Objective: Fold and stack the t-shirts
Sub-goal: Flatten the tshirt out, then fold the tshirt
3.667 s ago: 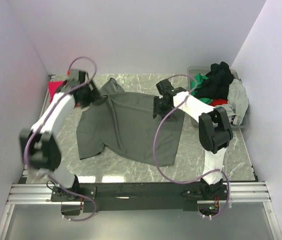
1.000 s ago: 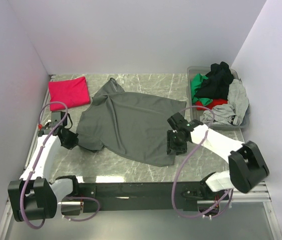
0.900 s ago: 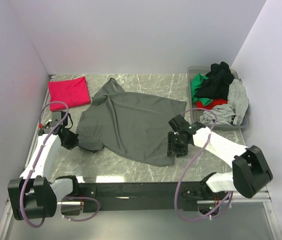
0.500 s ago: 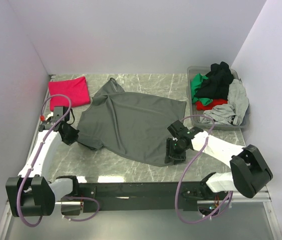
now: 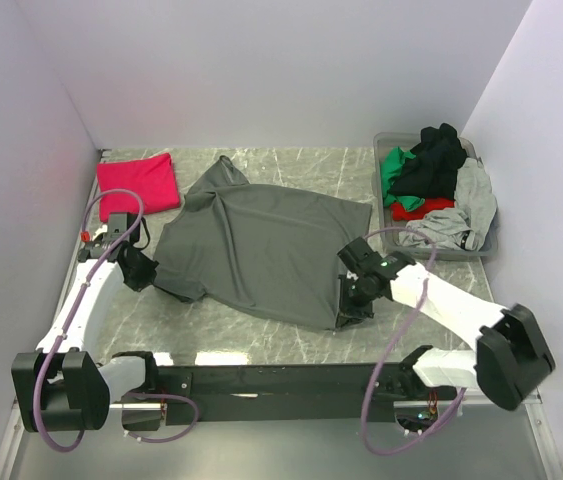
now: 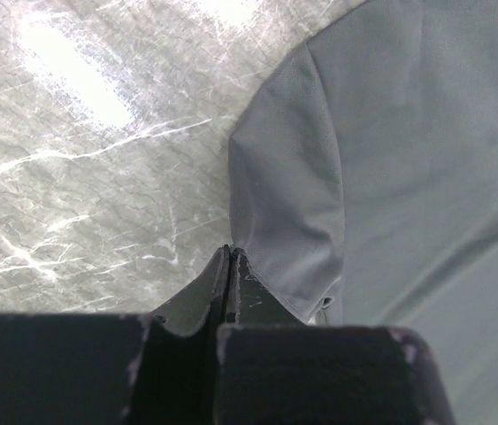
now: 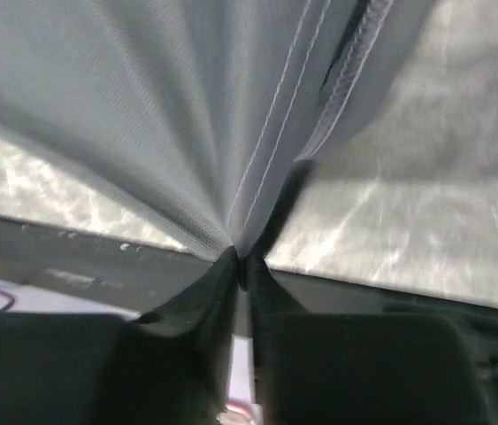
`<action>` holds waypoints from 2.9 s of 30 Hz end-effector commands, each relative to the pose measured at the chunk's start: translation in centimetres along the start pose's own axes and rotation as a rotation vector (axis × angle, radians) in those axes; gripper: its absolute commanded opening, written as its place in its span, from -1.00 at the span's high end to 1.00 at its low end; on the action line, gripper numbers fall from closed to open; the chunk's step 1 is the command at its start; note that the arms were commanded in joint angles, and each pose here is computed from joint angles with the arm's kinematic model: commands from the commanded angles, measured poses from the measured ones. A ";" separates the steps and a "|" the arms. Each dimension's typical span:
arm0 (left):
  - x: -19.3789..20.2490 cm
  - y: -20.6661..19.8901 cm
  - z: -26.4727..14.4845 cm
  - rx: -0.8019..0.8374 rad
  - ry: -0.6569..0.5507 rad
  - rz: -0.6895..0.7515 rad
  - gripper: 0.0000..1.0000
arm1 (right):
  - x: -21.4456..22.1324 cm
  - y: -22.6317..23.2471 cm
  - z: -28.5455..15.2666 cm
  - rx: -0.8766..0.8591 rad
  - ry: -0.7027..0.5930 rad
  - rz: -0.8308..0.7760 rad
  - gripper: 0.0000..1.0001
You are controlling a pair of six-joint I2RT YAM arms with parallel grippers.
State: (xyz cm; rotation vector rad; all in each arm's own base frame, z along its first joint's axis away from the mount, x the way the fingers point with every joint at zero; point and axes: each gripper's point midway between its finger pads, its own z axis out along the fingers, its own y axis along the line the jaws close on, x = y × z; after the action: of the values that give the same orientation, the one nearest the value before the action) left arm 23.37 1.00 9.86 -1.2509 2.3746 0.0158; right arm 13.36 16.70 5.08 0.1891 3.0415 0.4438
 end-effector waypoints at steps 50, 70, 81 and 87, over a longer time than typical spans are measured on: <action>-1.7 1.3 -2.2 -0.023 -0.062 0.003 0.99 | 3.3 -3.1 4.2 0.121 0.148 0.000 0.81; -0.5 6.4 -6.7 -0.135 -0.053 0.139 0.99 | 4.9 -3.3 0.4 0.170 0.227 -0.014 1.00; 1.0 2.4 -6.2 -0.052 0.007 0.346 0.99 | 4.5 -2.9 -0.9 0.181 0.201 0.027 1.00; -0.8 -0.9 -6.2 -0.013 -0.033 0.458 0.99 | 3.6 -2.1 -1.7 0.180 0.176 0.035 1.00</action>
State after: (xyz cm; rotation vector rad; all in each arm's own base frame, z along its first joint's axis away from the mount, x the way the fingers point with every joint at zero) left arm 19.13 -0.24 13.81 -0.8049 2.6522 0.2046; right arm 8.55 14.36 4.43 0.2168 3.3004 0.1922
